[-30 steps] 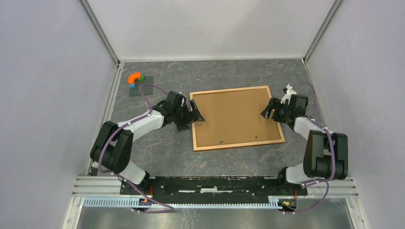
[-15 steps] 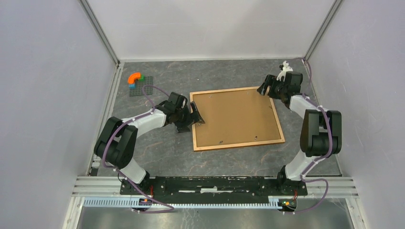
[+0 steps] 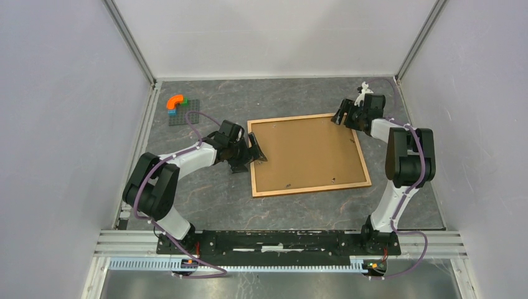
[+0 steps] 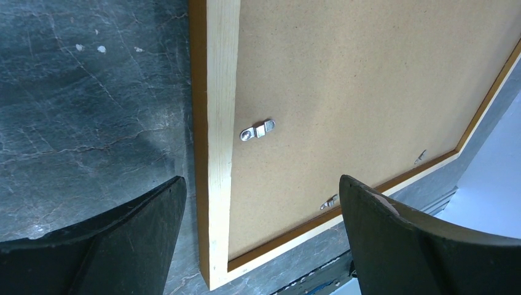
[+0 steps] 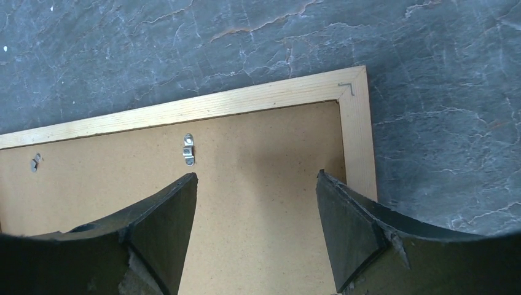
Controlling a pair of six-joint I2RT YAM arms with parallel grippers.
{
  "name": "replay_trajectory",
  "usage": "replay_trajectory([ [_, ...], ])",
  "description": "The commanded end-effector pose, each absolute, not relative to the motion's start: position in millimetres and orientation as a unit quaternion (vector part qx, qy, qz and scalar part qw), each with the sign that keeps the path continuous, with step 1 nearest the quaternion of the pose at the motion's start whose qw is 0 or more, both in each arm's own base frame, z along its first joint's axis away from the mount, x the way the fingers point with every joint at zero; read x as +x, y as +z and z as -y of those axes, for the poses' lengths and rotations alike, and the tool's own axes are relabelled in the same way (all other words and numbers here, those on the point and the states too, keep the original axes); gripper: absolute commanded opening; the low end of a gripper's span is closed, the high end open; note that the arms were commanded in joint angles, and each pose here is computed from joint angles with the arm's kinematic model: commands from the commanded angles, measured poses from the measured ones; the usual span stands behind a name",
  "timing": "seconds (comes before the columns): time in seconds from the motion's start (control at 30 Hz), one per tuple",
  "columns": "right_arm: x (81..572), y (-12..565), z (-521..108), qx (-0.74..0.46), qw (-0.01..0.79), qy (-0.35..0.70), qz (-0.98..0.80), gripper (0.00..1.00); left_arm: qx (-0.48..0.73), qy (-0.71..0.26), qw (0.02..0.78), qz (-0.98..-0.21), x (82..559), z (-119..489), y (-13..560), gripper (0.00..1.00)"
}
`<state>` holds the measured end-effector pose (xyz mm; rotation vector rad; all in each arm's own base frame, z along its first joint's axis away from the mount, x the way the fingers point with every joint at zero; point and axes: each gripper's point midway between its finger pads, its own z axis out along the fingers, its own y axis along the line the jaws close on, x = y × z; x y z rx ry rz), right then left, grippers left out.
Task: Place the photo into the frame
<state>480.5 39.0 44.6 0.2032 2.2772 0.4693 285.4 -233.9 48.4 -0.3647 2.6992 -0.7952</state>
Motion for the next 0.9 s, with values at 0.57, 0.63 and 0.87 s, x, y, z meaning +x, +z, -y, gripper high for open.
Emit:
replay_trajectory([
  [0.57, 397, 90, -71, -0.047, 0.392, 0.098, -0.914, 0.79, -0.095, -0.2, 0.191, -0.956, 290, 213, 58, 0.96],
  [0.63, 383, 86, -74, -0.052, 0.387, 0.098, -0.915, 0.79, -0.083, -0.177, 0.197, -0.961, 289, 212, 60, 0.94],
  [0.87, 370, 90, -55, -0.051, 0.389, 0.049, -0.919, 0.79, -0.064, -0.156, 0.197, -0.966, 286, 221, 60, 0.85],
])
